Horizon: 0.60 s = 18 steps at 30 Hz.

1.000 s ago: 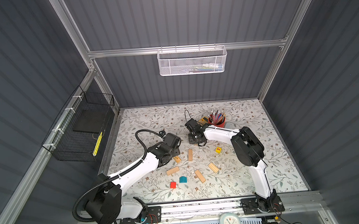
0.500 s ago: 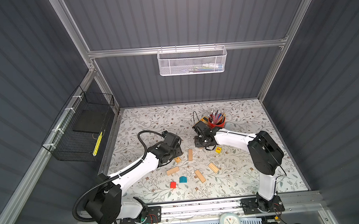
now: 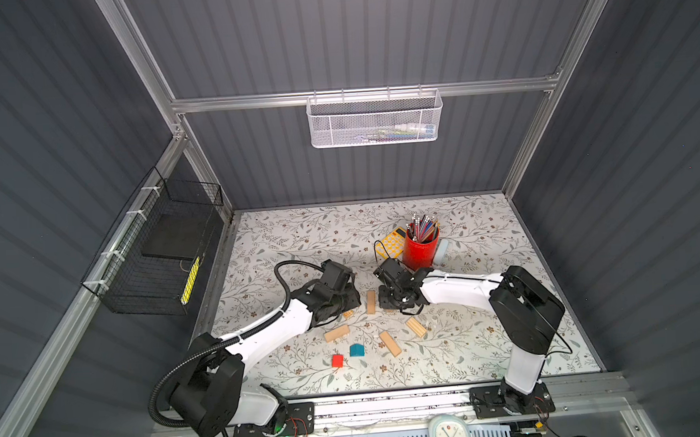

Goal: Build the wood block tower

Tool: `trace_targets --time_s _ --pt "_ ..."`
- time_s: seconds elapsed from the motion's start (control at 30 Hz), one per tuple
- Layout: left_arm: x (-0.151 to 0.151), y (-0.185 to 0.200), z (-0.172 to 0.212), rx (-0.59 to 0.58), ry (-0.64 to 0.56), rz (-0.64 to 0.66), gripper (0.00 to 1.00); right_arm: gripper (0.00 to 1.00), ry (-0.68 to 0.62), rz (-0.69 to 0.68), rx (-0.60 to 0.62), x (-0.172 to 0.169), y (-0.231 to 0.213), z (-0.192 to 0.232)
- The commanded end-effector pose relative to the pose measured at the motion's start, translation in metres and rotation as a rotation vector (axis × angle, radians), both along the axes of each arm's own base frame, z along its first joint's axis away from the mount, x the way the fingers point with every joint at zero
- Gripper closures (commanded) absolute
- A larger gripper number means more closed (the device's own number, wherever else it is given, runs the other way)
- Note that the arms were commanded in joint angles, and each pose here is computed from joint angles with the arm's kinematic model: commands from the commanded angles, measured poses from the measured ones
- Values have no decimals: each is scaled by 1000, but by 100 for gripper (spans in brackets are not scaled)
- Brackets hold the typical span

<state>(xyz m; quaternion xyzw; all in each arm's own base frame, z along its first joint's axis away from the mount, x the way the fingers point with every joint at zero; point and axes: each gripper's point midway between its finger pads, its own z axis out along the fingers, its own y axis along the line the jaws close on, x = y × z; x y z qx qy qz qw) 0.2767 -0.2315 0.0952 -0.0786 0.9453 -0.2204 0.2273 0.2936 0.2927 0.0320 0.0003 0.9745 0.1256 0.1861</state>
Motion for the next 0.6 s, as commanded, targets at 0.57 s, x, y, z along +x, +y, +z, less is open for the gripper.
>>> trace_targets --time_s 0.57 --pt "-4 -6 -24 -24 61 8 56 81 0 -19 14 -1 10 -15"
